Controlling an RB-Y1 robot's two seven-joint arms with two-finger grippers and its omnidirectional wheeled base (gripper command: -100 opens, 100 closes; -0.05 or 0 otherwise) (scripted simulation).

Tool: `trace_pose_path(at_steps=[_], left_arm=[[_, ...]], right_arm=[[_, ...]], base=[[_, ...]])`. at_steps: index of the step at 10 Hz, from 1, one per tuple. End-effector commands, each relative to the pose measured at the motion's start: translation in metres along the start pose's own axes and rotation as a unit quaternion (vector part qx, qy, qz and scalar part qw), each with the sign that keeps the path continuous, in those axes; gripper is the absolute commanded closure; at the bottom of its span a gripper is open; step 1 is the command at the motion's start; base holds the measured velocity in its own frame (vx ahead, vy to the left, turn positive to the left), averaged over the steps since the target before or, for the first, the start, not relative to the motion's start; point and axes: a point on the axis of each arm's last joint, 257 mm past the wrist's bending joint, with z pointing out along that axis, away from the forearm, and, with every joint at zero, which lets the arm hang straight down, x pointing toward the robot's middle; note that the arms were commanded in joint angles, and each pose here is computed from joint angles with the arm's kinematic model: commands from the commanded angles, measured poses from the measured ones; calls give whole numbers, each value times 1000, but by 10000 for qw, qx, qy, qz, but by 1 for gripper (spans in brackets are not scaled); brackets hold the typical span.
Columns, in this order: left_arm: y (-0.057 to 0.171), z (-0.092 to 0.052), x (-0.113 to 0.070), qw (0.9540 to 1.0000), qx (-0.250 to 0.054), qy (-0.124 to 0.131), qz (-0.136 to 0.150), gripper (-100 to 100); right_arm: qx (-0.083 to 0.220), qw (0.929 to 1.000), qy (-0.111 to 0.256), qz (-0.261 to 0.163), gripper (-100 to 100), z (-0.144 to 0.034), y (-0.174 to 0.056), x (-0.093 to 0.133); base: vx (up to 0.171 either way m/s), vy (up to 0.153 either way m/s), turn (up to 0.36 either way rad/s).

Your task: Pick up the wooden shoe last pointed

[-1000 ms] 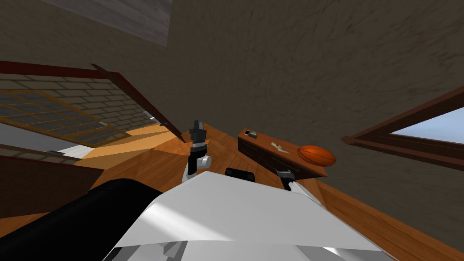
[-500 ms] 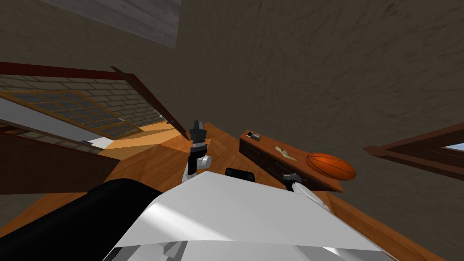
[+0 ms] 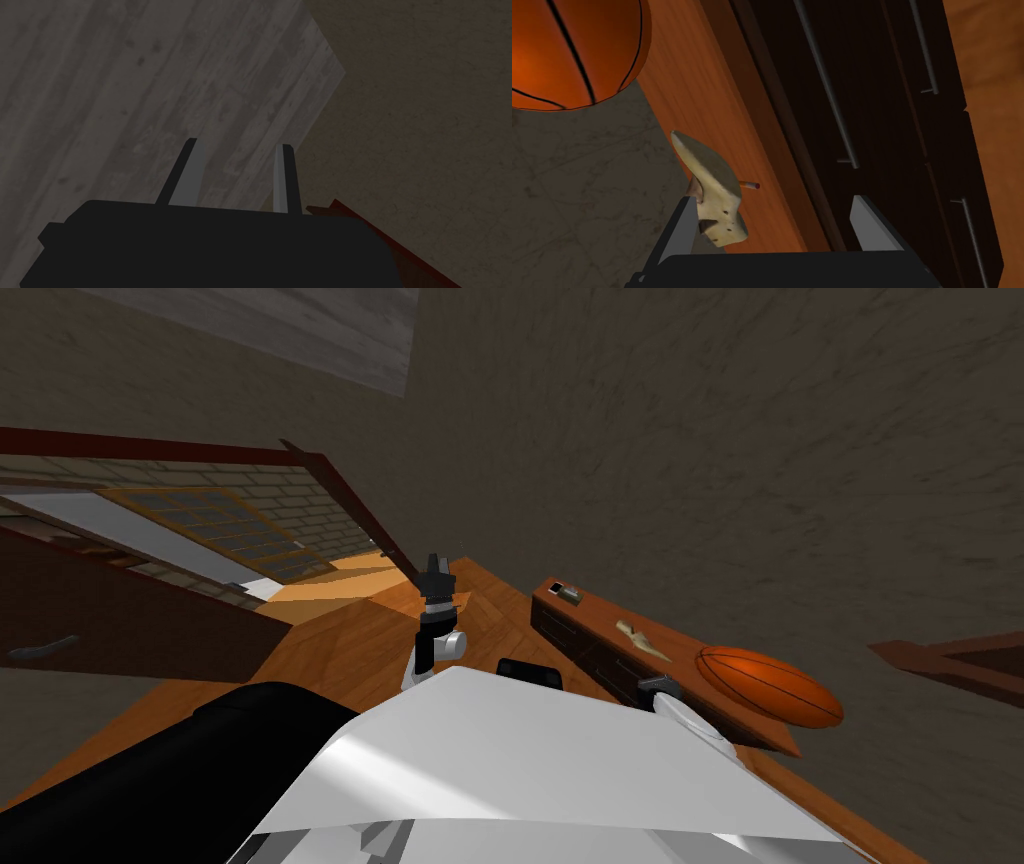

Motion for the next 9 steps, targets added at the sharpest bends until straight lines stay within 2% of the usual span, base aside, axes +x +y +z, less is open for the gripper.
trace_pose_path(at_steps=[1,3,4,6,9], left_arm=[[0,0,0,10000,0,0,0,0],[0,0,0,10000,0,0,0,0],[0,0,0,10000,0,0,1,0],[0,0,0,10000,0,0,0,0],[0,0,0,10000,0,0,0,0]], right_arm=[[89,9996,172,-229,-100,3,-6,20],[288,9964,404,-693,-100,8,-25,39],[285,9962,436,-705,-100,8,-25,43],[384,9916,629,-1061,-100,10,-35,60],[392,9896,696,-1193,-100,10,-36,66]], base=[[99,-72,123],[127,-94,210],[94,-89,74],[84,-70,136],[52,-57,75]])
